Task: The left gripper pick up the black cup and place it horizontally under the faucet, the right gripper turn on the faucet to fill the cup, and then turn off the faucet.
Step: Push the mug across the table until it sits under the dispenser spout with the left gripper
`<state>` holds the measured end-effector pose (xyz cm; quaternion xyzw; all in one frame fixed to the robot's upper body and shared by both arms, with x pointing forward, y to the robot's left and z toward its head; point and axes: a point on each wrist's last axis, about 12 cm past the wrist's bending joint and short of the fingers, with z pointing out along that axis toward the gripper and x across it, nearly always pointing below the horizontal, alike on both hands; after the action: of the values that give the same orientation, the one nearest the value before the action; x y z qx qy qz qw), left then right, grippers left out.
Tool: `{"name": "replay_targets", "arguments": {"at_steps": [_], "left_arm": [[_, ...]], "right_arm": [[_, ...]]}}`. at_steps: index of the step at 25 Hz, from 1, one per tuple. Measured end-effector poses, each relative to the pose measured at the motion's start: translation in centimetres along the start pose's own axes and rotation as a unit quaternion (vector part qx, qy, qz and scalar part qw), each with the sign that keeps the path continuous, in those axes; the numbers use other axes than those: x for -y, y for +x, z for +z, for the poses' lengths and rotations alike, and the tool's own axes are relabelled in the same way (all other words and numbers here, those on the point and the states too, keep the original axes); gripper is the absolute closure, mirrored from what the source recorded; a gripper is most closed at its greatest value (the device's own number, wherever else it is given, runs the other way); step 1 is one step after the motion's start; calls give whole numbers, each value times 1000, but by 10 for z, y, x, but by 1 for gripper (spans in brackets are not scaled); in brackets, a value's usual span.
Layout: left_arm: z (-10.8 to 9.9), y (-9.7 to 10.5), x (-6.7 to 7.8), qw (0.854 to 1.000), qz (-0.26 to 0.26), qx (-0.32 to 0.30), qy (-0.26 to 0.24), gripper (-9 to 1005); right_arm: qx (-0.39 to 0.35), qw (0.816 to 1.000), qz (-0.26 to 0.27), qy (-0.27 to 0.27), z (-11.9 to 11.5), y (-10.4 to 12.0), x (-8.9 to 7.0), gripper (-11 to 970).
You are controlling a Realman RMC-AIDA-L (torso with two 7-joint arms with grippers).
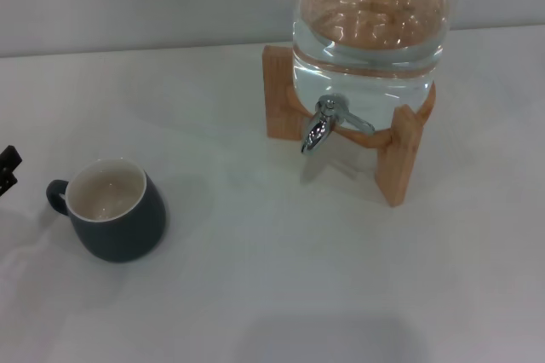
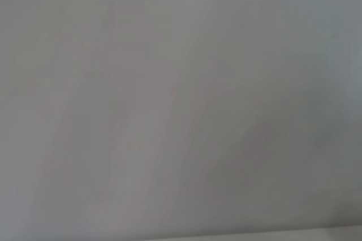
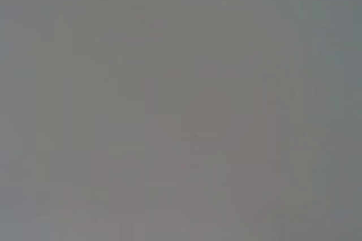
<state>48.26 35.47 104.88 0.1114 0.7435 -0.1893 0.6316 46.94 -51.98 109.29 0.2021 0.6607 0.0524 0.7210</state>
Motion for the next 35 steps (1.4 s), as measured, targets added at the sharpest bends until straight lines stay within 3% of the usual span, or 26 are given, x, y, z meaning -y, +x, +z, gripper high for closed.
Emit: {"name": "replay_targets", "arguments": {"at_steps": [9, 17, 35], "left_arm": [[0, -2, 3, 1000, 13, 5, 11, 117], [-6, 11, 8, 999, 42, -2, 11, 117], [-16, 30, 7, 999, 29, -10, -16, 118]], "right_arm": [[1, 1000, -3, 1, 3, -2, 0, 115], [1, 1000, -4, 1, 3, -3, 1, 115], [-2, 1000, -4, 1, 3, -2, 1, 116]]}}
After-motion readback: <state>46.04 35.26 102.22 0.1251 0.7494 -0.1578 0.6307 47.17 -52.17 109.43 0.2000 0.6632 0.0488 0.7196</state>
